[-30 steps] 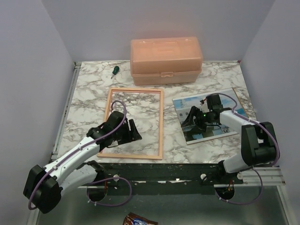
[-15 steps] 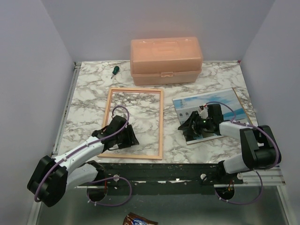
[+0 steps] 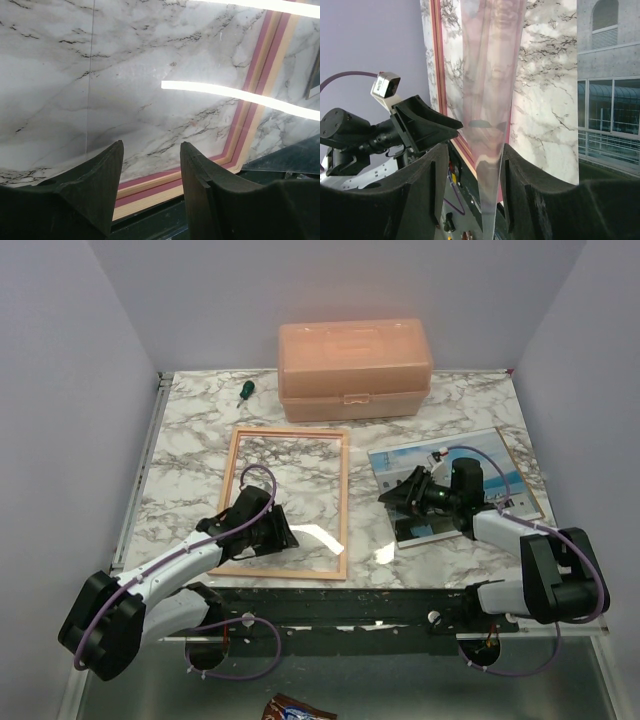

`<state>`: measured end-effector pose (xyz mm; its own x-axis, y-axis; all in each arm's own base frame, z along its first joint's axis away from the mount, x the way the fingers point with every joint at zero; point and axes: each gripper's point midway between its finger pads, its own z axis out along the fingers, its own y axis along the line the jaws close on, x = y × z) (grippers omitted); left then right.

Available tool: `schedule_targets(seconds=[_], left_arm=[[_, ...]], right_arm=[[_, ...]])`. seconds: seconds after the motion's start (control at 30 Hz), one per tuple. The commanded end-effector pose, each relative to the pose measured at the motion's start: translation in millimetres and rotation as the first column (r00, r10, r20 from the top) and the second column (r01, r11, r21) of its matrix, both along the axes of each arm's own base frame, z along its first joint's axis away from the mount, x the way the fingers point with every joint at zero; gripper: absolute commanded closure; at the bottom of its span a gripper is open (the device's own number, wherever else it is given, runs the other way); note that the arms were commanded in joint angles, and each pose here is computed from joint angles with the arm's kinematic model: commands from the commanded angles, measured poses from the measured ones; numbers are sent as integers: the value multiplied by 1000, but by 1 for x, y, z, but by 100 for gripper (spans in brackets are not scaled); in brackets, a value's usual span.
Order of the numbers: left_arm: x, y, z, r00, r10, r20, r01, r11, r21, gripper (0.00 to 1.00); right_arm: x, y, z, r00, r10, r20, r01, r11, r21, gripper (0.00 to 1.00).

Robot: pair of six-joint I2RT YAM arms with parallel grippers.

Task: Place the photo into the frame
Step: Pick up the photo frame item at the center of the board.

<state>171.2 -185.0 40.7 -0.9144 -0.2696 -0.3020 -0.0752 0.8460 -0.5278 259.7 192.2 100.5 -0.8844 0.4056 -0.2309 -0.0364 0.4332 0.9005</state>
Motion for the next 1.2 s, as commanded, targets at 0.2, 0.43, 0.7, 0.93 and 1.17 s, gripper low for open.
schedule_targets(seconds=[0.2,0.43,0.7,0.93,1.17], left_arm=[[-1,-5,-2,1000,-16,0,16,999,-36,50],[-2,-7,-7,1000,-22,-13,22,999,-42,50],[-2,-8,-10,1000,-23,-18,23,999,-45,51],[-3,-8,-12,999,-25,-24,24,999,-43,51],[-2,-8,-11,999,-27,-20,26,999,-45,51]], right_arm=[[6,4,-9,1000,-3,-16,4,999,38,52],[10,6,-13,1000,-3,-20,4,999,39,54],[8,11,-23,999,0,-34,1,1000,30,54],[9,24,-26,999,15,-41,-13,998,57,57],[15,22,-24,1000,4,-29,-3,1000,22,77]])
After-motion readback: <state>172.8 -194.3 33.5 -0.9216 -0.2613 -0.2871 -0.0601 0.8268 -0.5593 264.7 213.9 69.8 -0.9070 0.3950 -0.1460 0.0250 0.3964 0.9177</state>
